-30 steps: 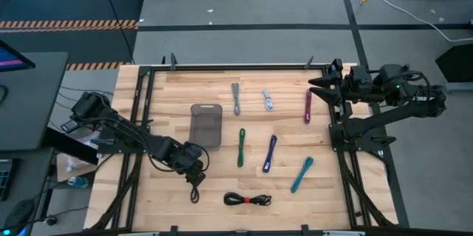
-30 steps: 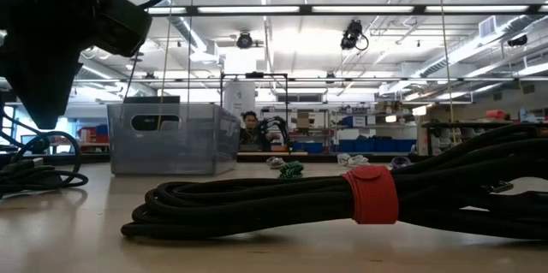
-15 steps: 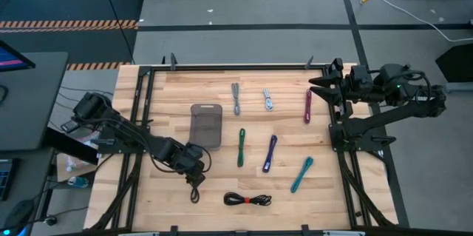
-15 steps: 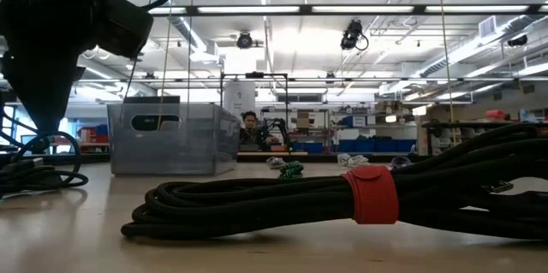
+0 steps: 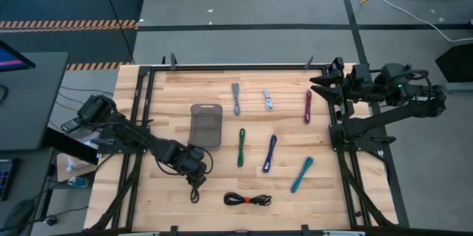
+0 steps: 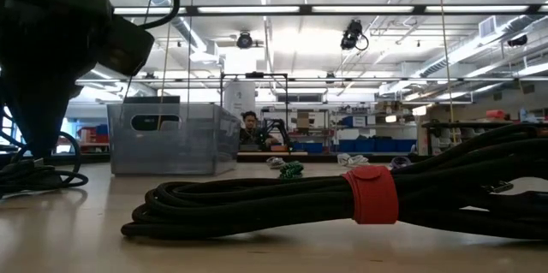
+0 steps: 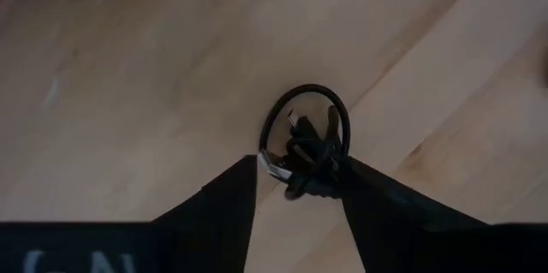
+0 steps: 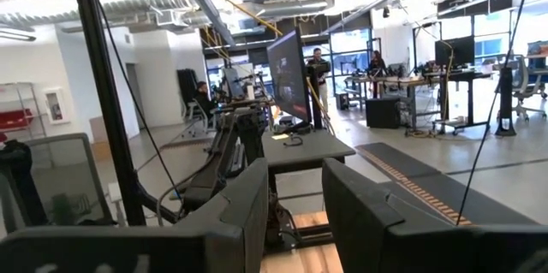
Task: Pick and place USB-C Cables
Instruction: Put the black USB cable into the black bin
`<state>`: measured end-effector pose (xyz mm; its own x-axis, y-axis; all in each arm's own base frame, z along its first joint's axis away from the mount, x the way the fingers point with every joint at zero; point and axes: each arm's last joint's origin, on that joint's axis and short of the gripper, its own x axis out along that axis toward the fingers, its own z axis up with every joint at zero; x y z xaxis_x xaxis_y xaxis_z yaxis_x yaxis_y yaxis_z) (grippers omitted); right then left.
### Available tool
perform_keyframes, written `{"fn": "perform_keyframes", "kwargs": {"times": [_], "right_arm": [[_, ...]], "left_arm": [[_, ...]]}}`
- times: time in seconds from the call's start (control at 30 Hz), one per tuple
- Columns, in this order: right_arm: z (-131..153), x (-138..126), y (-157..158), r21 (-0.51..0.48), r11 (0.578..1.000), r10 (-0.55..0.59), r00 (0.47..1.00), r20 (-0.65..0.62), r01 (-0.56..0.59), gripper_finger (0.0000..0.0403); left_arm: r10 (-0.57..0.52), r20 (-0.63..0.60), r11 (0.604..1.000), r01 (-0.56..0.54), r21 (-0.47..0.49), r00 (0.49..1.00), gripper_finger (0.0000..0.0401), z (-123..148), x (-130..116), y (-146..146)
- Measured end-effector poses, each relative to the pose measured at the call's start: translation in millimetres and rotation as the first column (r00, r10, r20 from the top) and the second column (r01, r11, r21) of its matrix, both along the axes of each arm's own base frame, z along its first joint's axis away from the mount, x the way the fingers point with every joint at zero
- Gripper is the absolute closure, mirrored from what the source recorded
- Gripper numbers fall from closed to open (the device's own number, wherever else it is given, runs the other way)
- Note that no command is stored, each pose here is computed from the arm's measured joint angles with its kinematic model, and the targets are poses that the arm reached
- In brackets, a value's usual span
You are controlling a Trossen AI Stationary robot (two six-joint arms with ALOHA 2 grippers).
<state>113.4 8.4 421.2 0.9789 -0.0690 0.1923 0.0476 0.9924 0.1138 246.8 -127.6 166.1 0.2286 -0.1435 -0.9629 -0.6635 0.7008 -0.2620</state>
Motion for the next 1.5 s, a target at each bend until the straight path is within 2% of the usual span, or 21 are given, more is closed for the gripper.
{"fn": "perform_keyframes", "kwargs": {"times": [0.13, 0.3, 0.33, 0.6, 0.77, 0.87, 1.03, 1.2, 1.37, 1.5], "right_arm": [[0.0, 0.0, 0.0, 0.0, 1.0, 0.0, 1.0, 0.0, 0.0, 0.0284], [0.7, -0.1, 0.0, 0.001, 1.0, 0.0, 1.0, 0.007, 0.0, 0.0283], [0.7, -0.1, 0.0, 0.001, 1.0, 0.0, 1.0, 0.007, 0.0, 0.0283], [0.6, -0.1, 0.0, 0.001, 1.0, 0.0, 1.0, 0.007, 0.0, 0.0284], [0.6, -0.1, 0.0, 0.001, 1.0, 0.0, 1.0, 0.006, 0.0, 0.0284], [0.6, -0.1, 0.0, -0.001, 1.0, 0.0, 1.0, 0.006, 0.0, 0.0284], [0.6, -0.1, 0.0, -0.002, 1.0, -0.001, 1.0, 0.006, 0.001, 0.0284], [0.6, -0.1, 0.0, -0.002, 1.0, -0.001, 1.0, 0.006, 0.001, 0.0284], [0.6, -0.1, 0.0, -0.002, 1.0, -0.001, 1.0, 0.006, 0.001, 0.0284], [0.6, -0.1, 0.0, -0.002, 1.0, -0.001, 1.0, 0.006, 0.001, 0.0284]], "left_arm": [[-0.002, 0.004, 1.0, 0.002, -0.014, 1.0, 0.0285, 0.3, 0.7, -0.6], [0.016, 0.004, 0.999, -0.016, -0.034, 1.0, 0.0377, 0.6, 1.3, -1.3], [0.02, 0.005, 0.999, -0.019, -0.034, 1.0, 0.0386, 0.7, 1.5, -1.3], [0.02, 0.016, 0.999, -0.019, -0.04, 1.0, 0.0392, 1.0, 2.5, -1.8], [0.03, 0.103, 0.998, -0.025, -0.055, 0.994, 0.0392, 4.0, 9.6, -4.5], [0.038, 0.148, 0.999, -0.034, -0.033, 0.988, 0.0392, 10.8, 14.0, -5.4], [-0.011, 0.141, 0.999, 0.005, 0.042, 0.99, 0.0392, 38.3, 20.9, -7.6], [-0.078, 0.157, 0.986, 0.053, 0.16, 0.985, 0.0392, 83.5, 28.4, -8.5], [-0.166, 0.156, 0.95, 0.115, 0.292, 0.974, 0.0392, 135.1, 31.5, 2.2], [-0.251, 0.094, 0.898, 0.195, 0.395, 0.964, 0.0392, 170.3, 27.1, 18.8]]}}
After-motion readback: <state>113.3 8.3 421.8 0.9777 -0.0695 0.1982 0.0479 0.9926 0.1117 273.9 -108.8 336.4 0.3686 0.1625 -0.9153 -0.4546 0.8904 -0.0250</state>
